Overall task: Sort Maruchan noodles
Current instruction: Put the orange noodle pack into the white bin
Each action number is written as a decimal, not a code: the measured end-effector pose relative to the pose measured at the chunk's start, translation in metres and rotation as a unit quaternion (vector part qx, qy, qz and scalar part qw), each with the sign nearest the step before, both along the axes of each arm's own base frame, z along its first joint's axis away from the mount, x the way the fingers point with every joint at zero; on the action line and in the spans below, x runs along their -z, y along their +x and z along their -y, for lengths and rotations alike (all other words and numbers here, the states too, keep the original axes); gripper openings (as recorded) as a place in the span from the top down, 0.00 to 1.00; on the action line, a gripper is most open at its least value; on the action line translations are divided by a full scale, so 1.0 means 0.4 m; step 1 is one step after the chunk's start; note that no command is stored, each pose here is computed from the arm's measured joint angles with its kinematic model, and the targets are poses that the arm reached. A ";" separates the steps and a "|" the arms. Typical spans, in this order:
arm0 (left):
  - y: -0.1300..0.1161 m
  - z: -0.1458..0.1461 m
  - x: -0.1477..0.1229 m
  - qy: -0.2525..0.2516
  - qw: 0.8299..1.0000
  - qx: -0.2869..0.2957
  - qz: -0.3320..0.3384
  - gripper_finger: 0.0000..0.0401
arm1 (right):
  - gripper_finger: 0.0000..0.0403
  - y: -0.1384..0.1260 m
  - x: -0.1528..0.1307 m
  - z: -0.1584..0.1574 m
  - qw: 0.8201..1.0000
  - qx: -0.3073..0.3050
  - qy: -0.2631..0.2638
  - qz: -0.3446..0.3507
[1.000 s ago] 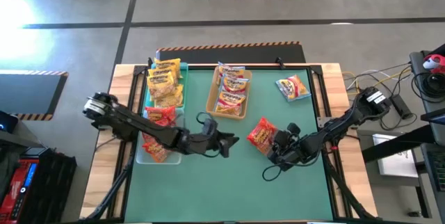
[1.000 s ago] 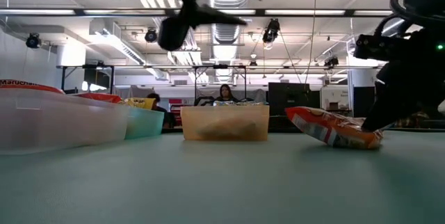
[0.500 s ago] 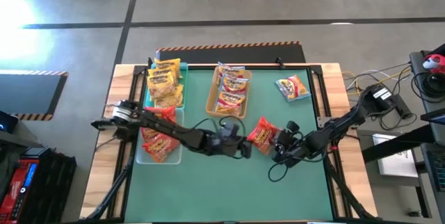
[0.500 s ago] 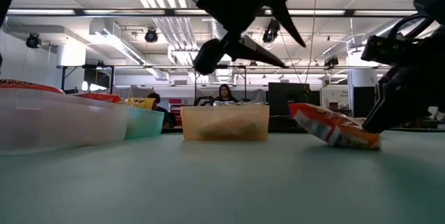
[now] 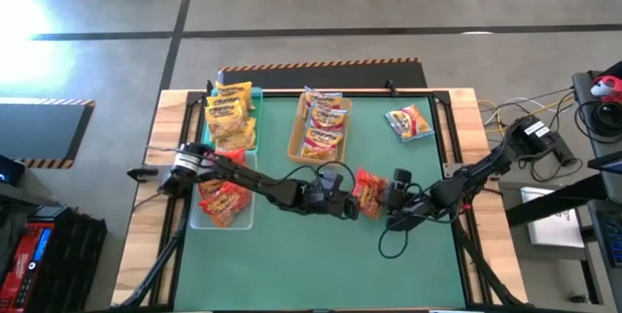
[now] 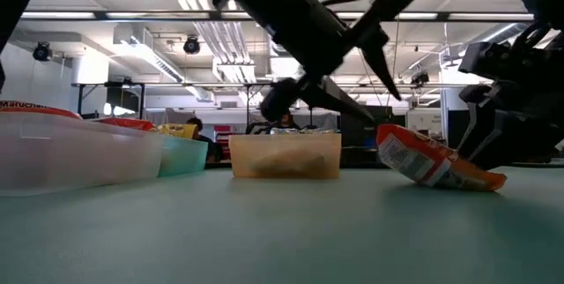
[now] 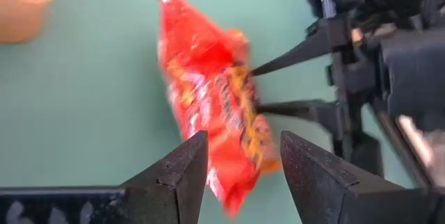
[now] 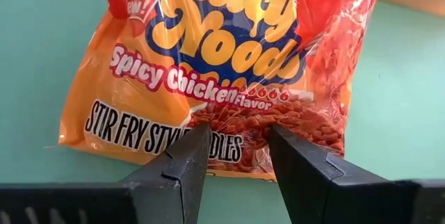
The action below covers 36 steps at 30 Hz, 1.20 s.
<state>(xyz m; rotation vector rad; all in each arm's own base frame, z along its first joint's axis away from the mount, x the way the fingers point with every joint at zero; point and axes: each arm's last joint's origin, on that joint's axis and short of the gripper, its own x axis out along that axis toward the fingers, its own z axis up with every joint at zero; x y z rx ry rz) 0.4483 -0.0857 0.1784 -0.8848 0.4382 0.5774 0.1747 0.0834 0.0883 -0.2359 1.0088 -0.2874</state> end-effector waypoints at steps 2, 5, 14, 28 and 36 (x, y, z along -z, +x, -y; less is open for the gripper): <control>0.009 -0.010 0.009 -0.010 1.000 0.003 0.006 0.59 | 0.63 0.003 0.000 -0.003 1.000 -0.018 0.001 0.000; 0.023 -0.027 0.019 -0.022 1.000 0.011 0.015 0.57 | 0.63 0.008 -0.001 -0.008 0.999 -0.035 0.009 0.005; 0.026 -0.050 0.032 -0.024 0.999 0.030 -0.013 0.44 | 0.63 0.013 -0.002 -0.013 0.999 -0.034 0.034 0.014; 0.047 -0.057 0.079 -0.054 0.998 0.033 -0.001 0.38 | 0.63 0.012 0.001 -0.012 0.998 -0.044 0.032 0.021; 0.057 -0.075 0.102 -0.063 0.998 0.031 0.003 0.38 | 0.63 0.013 0.001 -0.013 0.998 -0.044 0.035 0.024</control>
